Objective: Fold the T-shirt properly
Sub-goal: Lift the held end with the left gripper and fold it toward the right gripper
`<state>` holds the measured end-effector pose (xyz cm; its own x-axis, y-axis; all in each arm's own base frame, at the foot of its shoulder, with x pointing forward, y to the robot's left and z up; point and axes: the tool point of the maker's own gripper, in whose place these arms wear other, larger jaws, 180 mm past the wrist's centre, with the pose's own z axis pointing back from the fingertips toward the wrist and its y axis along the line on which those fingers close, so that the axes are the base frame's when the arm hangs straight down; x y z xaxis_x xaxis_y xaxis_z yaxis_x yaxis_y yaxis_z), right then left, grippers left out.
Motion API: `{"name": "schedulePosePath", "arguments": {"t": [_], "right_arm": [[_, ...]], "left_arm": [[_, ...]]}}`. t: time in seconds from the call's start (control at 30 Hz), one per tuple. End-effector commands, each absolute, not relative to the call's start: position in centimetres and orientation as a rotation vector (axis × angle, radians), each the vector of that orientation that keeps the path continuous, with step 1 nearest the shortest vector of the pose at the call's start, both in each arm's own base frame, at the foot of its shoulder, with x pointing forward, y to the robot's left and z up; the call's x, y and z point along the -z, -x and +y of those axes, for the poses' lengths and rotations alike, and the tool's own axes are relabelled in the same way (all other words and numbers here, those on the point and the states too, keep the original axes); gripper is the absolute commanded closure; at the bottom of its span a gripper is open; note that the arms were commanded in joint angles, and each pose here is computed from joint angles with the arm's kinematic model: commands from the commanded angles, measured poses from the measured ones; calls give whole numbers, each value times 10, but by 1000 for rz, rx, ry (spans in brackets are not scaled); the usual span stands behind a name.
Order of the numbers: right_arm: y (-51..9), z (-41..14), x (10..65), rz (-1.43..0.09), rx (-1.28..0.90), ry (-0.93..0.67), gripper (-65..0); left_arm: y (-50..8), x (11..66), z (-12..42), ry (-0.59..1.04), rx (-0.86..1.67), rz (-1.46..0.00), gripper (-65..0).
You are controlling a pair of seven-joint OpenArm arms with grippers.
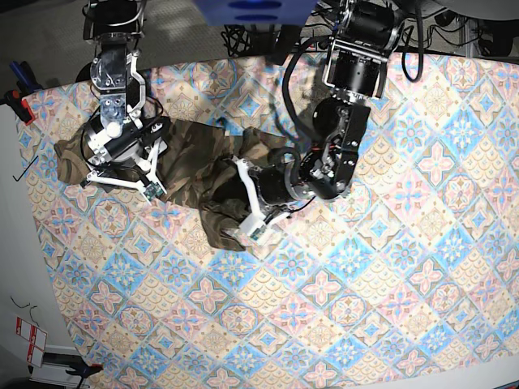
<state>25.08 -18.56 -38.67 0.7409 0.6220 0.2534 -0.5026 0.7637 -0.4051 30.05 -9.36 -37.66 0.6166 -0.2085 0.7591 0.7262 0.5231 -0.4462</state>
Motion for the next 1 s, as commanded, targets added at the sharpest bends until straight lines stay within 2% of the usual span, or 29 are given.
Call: {"name": "schedulePosePath", "arguments": {"t": [0.0, 0.17, 0.2, 0.23, 0.43, 0.53, 0.73, 0.83, 0.97], "right_arm": [[-259, -190, 377, -425, -615, 346, -347], [-255, -218, 373, -414, -526, 377, -347], [-254, -224, 372, -412, -507, 384, -347], [-254, -228, 372, -410, -496, 389, -347], [-254, -238, 369, -411, -465, 403, -348], [-254, -238, 368, -412, -464, 403, -348], [-265, -240, 359, -445, -451, 415, -347], [-271, -250, 348, -472, -408, 433, -347], [-279, -257, 335, -512, -374, 451, -346]], "left_arm": [[-306, 363, -107, 890, 632, -735, 0], [-297, 360, -129, 927, 676, -738, -3], [-295, 360, -133, 931, 696, -733, -22], [-291, 360, -137, 934, 711, -725, -49], [-289, 356, -143, 951, 727, -730, -313], [-294, 347, -146, 957, 739, -752, -390], [-302, 310, -169, 1049, 767, -806, -406], [-313, 271, -161, 1099, 757, -913, -406], [-316, 238, -130, 1051, 815, -1037, -406]]}}
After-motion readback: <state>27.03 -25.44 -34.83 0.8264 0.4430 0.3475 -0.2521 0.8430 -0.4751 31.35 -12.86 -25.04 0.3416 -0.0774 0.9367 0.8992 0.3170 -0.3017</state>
